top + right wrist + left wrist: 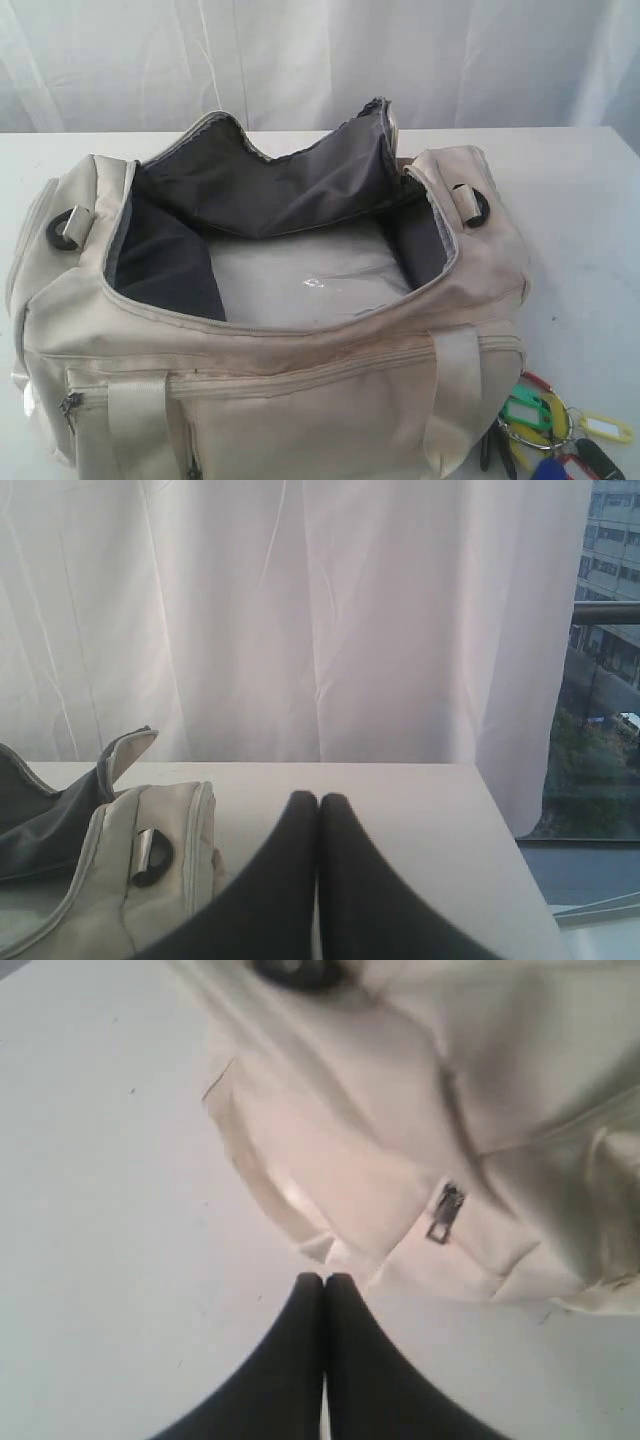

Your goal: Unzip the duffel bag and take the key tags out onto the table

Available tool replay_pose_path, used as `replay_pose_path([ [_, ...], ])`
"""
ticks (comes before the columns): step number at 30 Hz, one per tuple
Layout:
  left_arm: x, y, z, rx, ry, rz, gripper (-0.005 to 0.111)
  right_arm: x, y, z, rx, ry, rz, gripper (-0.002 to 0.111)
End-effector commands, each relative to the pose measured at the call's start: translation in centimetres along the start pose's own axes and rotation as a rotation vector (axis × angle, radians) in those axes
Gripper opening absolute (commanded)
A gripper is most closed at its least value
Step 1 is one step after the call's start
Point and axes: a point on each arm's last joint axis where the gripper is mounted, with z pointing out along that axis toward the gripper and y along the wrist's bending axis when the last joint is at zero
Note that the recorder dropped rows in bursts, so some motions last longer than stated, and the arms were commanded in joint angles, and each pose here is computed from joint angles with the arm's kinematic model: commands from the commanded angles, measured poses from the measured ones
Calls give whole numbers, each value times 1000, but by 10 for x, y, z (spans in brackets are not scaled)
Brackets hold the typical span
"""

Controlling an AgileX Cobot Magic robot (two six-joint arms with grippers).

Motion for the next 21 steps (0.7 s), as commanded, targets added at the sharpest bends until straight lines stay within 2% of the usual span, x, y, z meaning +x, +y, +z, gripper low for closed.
replay_pose_path([
  [1, 37, -4, 11, -143, -149, -84, 0, 1, 0, 0, -5, -4, -8, 0],
  [4, 57, -9, 22, -243, -271, -116, 0, 1, 0, 0, -5, -4, -8, 0],
  [7, 80, -14, 40, -322, -312, -143, 0, 1, 0, 0, -5, -4, -8, 0],
  [9, 100, -17, 44, -303, -79, -181, 0, 1, 0, 0, -8, -8, -4, 0],
  [10, 102, -18, 45, -301, -53, -187, 0, 1, 0, 0, -10, -9, -4, 0],
  [16, 102, -17, 44, -308, -58, -178, 0, 1, 0, 0, -10, -9, -4, 0],
  [17, 100, -16, 44, -314, -81, -173, 0, 1, 0, 0, -10, -9, -4, 0],
  [18, 93, -16, 43, -316, -157, -184, 0, 1, 0, 0, -10, -9, -4, 0],
  [19, 83, -16, 42, -295, -277, -248, 0, 1, 0, 0, -10, -9, -4, 0],
  [20, 79, -19, 41, -228, -340, -375, 0, 1, 0, 0, -10, -9, -4, 0],
  [21, 78, -21, 41, -206, -353, -406, 0, 1, 0, 0, -10, -9, -4, 0],
])
